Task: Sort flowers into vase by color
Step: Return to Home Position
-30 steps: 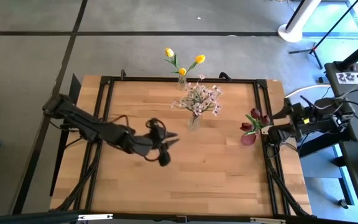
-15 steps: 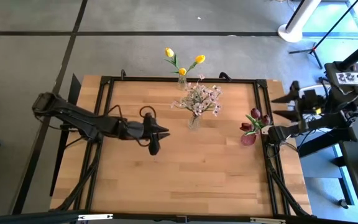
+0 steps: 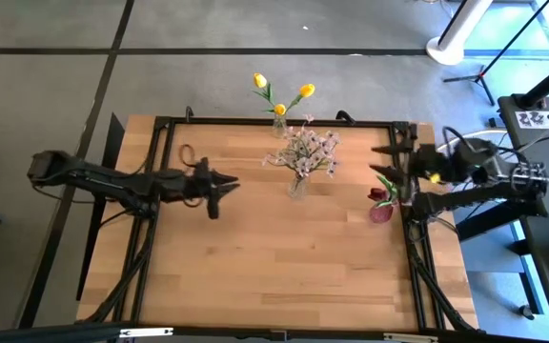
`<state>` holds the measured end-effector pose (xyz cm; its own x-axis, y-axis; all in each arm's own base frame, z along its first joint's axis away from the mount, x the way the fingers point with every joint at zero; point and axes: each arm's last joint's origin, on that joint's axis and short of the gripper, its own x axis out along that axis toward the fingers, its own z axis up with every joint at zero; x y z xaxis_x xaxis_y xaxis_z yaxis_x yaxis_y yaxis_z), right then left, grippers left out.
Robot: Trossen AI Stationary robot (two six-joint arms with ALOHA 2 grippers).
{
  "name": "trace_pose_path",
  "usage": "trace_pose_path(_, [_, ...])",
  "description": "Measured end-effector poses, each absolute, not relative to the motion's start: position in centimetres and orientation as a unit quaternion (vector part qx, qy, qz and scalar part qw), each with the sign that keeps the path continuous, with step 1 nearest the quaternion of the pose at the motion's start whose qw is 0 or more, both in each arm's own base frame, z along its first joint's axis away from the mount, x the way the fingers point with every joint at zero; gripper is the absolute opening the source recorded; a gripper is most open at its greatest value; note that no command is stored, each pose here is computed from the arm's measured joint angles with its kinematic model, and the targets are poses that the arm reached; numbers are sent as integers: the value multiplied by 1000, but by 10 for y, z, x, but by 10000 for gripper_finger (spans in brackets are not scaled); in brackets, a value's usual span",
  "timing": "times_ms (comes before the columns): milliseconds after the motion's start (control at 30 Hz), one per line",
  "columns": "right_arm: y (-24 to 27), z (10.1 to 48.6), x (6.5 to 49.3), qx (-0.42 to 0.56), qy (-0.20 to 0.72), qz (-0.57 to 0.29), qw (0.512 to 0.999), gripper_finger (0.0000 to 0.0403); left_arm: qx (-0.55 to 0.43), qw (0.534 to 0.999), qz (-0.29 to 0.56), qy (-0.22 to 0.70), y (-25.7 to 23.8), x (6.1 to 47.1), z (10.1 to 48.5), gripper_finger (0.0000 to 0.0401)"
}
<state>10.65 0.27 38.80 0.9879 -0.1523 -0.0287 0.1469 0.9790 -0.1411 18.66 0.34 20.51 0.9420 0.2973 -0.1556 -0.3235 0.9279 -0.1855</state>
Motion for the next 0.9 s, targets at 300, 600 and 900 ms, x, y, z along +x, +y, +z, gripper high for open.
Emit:
trace_pose_path(300, [-46, 396, 123, -60, -39, -175, 982, 133, -122, 979, 155, -45, 6, 143, 185, 88])
trace_pose_path(600, [-29, 398, 53, -80, -77, -202, 973, 11, -146, 975, 154, -58, 6, 133, 176, 88])
trace_pose_path(900, [2, 355, 1, -94, -142, -259, 951, 3, -143, 984, 92, -42, 4, 122, 173, 88])
